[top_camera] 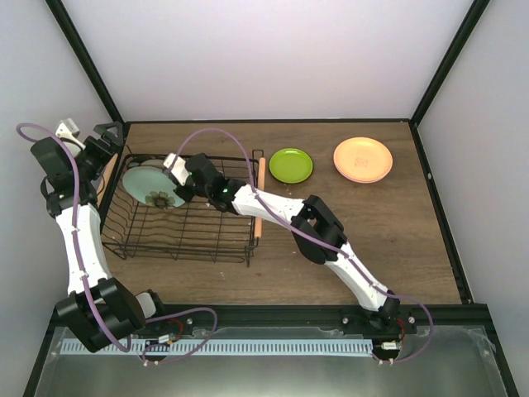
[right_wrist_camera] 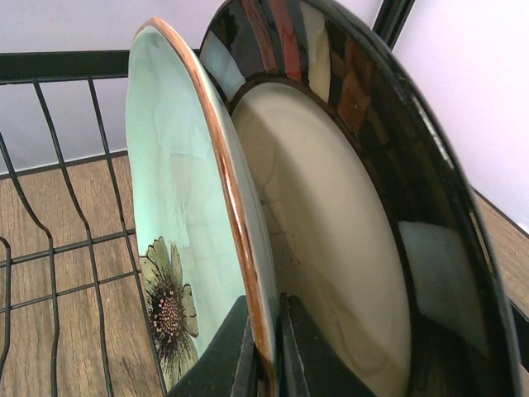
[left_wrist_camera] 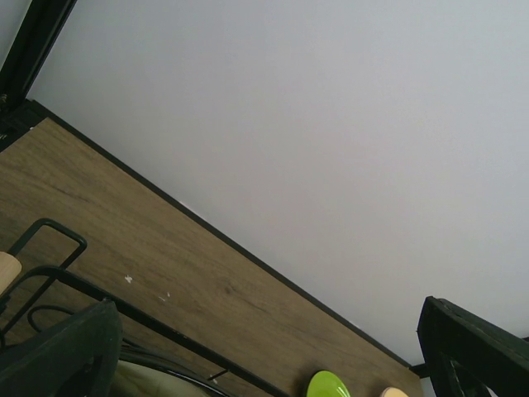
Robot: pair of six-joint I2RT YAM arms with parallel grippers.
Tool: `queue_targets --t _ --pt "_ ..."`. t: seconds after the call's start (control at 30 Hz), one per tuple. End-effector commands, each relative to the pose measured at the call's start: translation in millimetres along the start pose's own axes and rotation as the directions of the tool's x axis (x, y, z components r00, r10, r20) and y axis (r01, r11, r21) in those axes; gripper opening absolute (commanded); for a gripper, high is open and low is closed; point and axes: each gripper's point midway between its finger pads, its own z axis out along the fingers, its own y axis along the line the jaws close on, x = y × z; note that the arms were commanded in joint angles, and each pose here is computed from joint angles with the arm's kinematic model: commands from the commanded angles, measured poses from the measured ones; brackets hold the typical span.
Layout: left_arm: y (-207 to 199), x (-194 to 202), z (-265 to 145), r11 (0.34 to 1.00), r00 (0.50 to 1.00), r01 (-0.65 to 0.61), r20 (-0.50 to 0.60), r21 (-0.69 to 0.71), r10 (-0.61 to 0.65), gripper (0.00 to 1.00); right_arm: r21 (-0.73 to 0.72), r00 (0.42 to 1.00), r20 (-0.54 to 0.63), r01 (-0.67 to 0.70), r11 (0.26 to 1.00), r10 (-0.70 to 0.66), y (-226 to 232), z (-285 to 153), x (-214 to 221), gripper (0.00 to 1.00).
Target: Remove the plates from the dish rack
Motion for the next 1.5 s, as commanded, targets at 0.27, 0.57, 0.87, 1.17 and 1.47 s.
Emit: queue_targets --t 0.27,0.57,0.87,1.17,1.47 --pt "-13 -2 -6 0.999 1.000 -0.020 0.016 0.037 0.020 1.00 0.072 0.984 0.153 0.082 0.994 -0.092 -19 -37 -77 0.01" --pt "-16 -2 -8 0.999 1.000 -0.004 0.023 0.053 0.003 1.00 0.103 0.954 0.216 0.190 0.976 -0.208 -27 -87 -128 0.01" --pt "-24 -5 -11 0.997 0.999 -0.015 0.033 0.076 0.012 1.00 0.136 0.936 0.263 0.206 0.969 -0.236 -36 -141 -174 0.01" --pt "-54 -30 -22 0.992 0.995 -0.032 0.093 0.125 0.021 1.00 0.141 0.952 0.255 0.138 0.980 -0.171 -48 -209 -187 0.01" --pt "-73 -49 -22 0.983 0.993 -0.035 0.117 0.179 0.014 1.00 0.206 0.931 0.363 -0.113 0.972 0.031 -114 -299 -213 0.01"
